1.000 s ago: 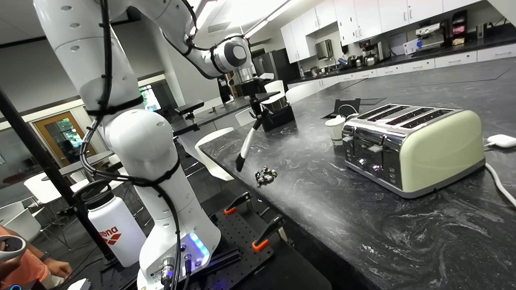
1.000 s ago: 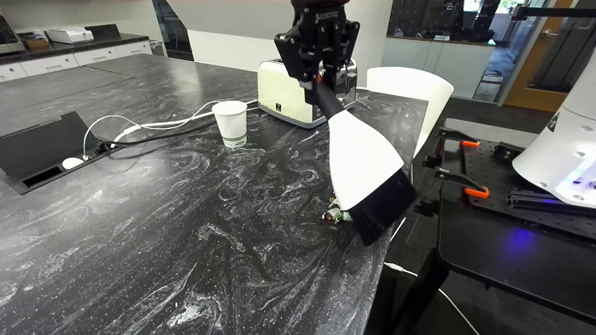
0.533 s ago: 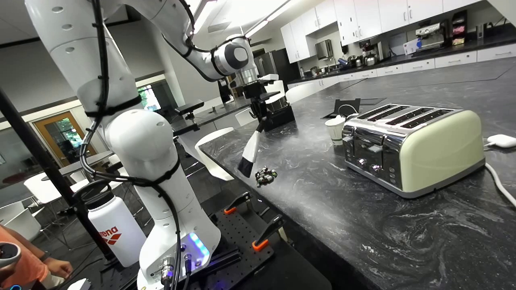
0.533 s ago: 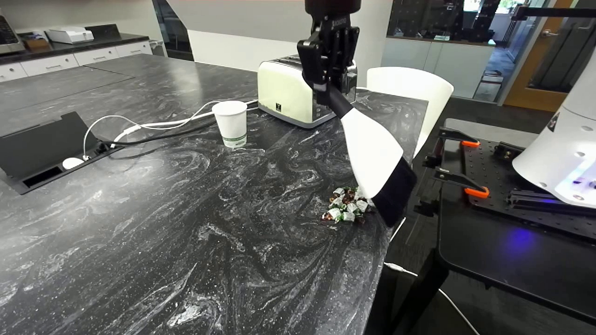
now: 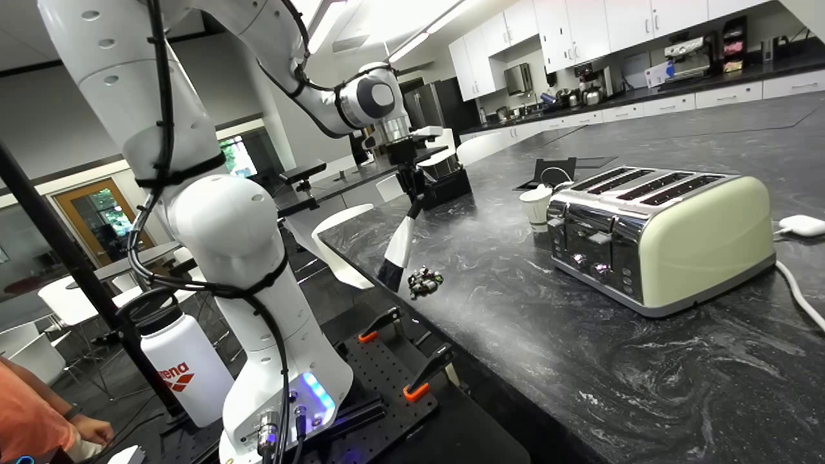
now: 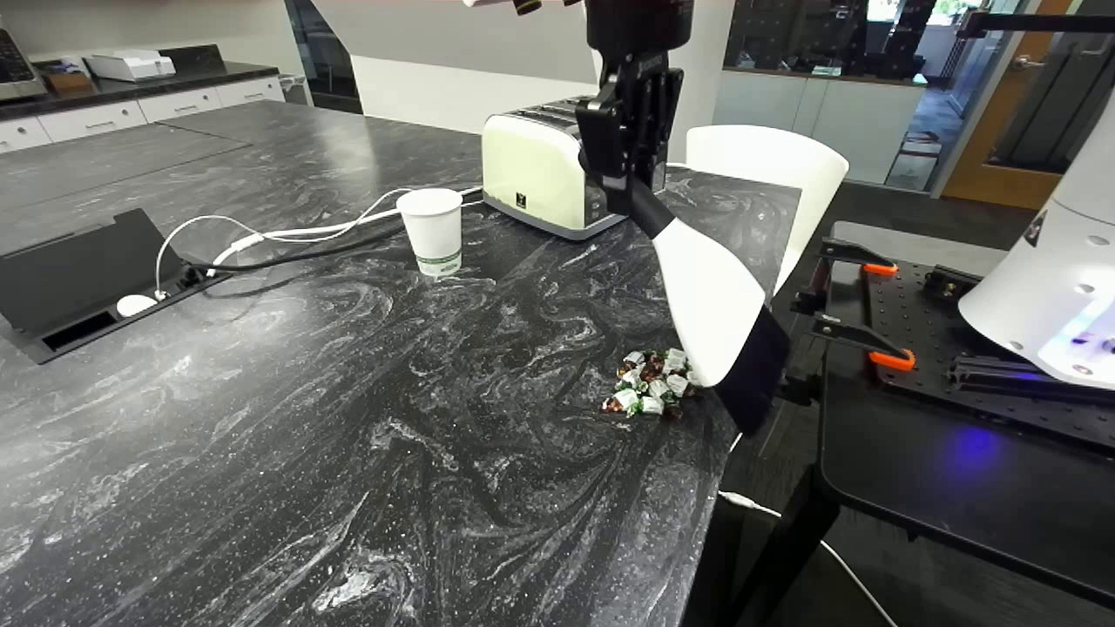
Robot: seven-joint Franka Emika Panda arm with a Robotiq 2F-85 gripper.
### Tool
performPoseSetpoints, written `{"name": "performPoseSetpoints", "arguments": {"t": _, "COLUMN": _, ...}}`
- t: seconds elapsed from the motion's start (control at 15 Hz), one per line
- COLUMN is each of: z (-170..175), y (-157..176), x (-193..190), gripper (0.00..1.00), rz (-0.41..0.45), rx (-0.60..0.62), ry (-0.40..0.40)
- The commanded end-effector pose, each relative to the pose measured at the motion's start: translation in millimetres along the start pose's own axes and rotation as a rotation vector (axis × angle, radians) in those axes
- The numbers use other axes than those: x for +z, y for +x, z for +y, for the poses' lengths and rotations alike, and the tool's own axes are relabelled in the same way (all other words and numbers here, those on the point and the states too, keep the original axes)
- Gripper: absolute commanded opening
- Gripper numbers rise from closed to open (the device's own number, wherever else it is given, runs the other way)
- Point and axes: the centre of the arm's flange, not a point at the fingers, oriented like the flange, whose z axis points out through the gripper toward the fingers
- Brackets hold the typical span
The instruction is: Use the broom to sweep the sweets away from the tables edge
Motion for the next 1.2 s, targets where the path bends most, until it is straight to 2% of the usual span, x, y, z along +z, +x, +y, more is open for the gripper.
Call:
{"name": "performPoseSetpoints", "arguments": {"t": 0.0, "z": 1.8, "y": -2.9, "x": 4.9, "gripper": 0.14, "rz": 0.001, "rx": -0.008, "ry": -0.009}}
{"name": "performPoseSetpoints", "arguments": {"t": 0.33, "z": 0.6, "y": -8.2, "x": 20.0, "gripper": 0.14, "rz": 0.008, "rx": -0.009, "ry": -0.018}}
{"name": "performPoseSetpoints", "arguments": {"t": 0.6, "z": 1.0, "y": -15.8, "x": 30.7, "gripper": 0.14, "rz": -0.03, "rx": -0.01, "ry": -0.07}}
{"name": "performPoseSetpoints", "arguments": {"t": 1.13, "z": 3.8, "y": -24.1, "x": 49.1, "gripper": 0.14, "rz": -0.031, "rx": -0.013, "ry": -0.049}}
